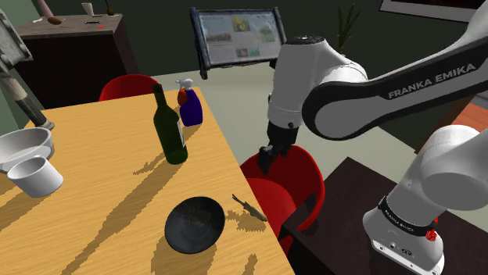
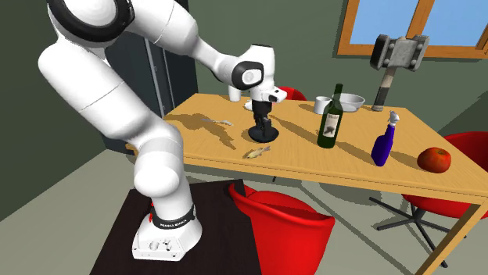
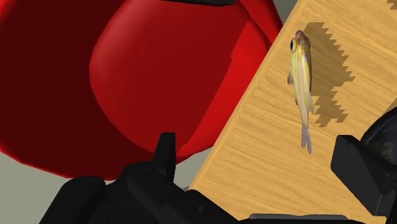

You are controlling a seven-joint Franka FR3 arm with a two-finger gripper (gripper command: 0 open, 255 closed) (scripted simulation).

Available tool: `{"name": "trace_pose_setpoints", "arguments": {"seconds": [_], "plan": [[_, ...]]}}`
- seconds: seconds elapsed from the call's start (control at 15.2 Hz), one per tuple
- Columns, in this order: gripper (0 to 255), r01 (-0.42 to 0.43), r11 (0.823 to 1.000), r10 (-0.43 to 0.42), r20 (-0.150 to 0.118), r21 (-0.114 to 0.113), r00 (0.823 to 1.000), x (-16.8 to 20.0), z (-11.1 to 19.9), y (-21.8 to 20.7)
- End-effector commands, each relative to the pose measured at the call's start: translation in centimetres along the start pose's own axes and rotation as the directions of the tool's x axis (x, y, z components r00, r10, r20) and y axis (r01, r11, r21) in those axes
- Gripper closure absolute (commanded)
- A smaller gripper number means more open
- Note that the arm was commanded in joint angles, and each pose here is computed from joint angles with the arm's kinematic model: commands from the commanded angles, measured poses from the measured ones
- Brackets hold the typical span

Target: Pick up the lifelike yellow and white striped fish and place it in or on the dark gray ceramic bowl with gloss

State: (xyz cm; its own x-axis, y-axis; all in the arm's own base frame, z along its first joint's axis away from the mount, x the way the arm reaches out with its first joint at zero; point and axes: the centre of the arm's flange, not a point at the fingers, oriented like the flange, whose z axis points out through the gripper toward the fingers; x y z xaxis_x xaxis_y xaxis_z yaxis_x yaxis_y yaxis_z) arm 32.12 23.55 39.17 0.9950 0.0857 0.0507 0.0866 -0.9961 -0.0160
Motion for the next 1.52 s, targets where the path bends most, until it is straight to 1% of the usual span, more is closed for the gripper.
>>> {"name": "trace_pose_setpoints", "arguments": {"seconds": [0.0,0.53,1.06,1.45], "plan": [[0,-0.001,1.000,0.001,0.000,-0.001,1.000,0.1,2.0,-2.1],[0,-0.002,1.000,0.002,0.007,-0.015,1.000,0.4,10.0,-8.7],[0,-0.002,1.000,0.002,0.007,-0.015,1.000,0.3,14.0,-8.7],[0,-0.002,1.000,0.002,0.007,-0.015,1.000,0.3,14.0,-8.7]]}}
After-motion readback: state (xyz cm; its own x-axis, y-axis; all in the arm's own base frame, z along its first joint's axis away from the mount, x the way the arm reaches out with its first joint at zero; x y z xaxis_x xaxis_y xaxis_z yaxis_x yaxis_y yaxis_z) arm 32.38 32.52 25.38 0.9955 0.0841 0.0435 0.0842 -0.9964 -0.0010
